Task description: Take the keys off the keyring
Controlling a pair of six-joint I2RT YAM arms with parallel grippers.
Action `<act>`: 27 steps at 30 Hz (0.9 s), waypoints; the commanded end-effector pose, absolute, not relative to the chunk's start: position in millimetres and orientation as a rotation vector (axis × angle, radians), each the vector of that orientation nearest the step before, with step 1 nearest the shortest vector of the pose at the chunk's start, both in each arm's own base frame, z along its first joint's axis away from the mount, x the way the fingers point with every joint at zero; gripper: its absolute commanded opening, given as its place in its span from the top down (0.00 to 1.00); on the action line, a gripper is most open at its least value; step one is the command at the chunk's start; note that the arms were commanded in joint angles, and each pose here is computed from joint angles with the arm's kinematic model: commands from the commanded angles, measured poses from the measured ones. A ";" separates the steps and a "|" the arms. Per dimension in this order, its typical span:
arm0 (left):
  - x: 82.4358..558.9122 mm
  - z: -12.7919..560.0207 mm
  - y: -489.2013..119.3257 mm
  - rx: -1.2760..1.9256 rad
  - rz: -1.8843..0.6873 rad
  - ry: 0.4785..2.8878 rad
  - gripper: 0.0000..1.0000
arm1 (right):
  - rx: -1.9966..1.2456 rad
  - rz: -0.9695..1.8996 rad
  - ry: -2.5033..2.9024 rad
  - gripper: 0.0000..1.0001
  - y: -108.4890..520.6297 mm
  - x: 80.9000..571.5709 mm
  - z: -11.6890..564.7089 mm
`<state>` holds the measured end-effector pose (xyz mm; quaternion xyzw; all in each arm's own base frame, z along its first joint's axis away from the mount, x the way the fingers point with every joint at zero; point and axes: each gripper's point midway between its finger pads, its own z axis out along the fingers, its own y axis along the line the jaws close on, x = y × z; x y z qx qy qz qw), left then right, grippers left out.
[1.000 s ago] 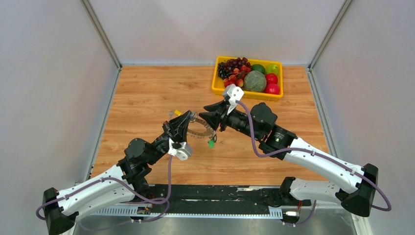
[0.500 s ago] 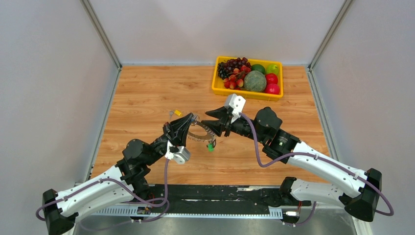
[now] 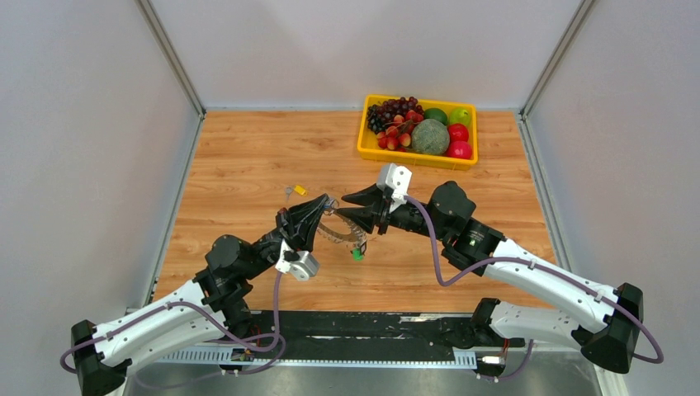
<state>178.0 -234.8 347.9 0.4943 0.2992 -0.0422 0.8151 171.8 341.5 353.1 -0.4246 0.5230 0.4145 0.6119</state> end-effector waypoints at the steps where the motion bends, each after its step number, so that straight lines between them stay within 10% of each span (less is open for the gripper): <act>1: 164.1 374.7 -231.7 0.994 -0.140 0.560 1.00 | -0.993 0.969 1.151 0.66 345.9 170.0 361.0; 27: 170.4 372.6 -231.9 0.991 -0.122 0.588 1.00 | -1.143 1.085 1.075 0.76 360.3 144.1 358.6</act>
